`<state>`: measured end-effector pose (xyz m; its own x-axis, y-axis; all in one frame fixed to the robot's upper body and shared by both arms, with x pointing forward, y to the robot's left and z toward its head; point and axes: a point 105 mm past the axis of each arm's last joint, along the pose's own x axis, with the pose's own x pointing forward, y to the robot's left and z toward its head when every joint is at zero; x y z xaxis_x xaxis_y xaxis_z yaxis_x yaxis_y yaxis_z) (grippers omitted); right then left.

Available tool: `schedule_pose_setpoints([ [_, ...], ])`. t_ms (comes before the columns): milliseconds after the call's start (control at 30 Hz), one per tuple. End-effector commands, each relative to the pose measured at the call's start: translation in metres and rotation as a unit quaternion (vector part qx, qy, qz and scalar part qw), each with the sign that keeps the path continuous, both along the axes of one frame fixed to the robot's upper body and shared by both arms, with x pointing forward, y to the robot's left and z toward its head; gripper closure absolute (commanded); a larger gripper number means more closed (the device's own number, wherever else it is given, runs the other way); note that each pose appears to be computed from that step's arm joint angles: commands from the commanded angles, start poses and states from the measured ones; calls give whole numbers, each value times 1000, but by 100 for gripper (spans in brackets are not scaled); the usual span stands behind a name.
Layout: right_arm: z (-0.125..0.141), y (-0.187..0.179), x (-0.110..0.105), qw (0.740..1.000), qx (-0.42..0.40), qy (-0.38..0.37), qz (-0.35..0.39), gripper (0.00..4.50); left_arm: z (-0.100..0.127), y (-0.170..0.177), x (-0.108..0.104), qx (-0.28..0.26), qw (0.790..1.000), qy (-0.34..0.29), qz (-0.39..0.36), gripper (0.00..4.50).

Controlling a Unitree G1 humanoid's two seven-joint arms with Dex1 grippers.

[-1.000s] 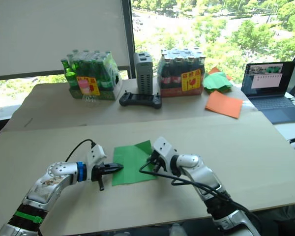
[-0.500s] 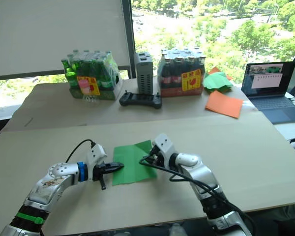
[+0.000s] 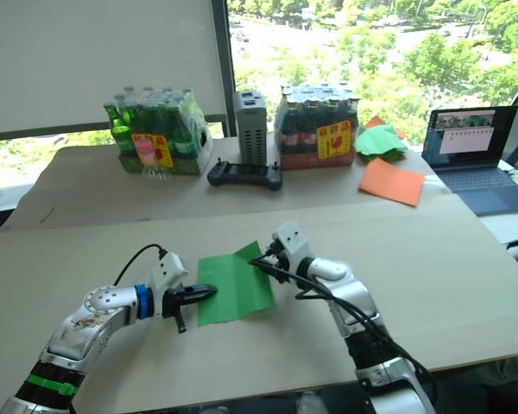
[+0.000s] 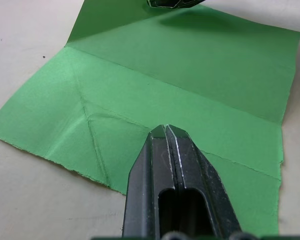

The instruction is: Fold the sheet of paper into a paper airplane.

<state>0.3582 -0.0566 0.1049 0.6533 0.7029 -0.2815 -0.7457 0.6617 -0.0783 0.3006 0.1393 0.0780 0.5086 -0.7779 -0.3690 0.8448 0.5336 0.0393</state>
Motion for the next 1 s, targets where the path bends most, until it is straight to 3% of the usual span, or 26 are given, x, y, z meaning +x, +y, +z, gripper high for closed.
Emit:
schedule_pose_setpoints([
  [33, 10, 6, 1, 1000, 6, -27, 10, 302, 12, 1, 0, -3, 1000, -21, 0, 450],
  [167, 10, 9, -5, 999, -4, -37, 25, 442, 12, 2, -1, -2, 1000, -20, -1, 450],
  [600, 13, 26, -47, 976, -98, -177, 83, 447, 17, 4, 0, -8, 1000, -11, -4, 450],
  [1000, -8, 41, -60, 931, -221, -249, 148, 447, 15, 3, 1, -5, 1000, -1, -10, 450],
])
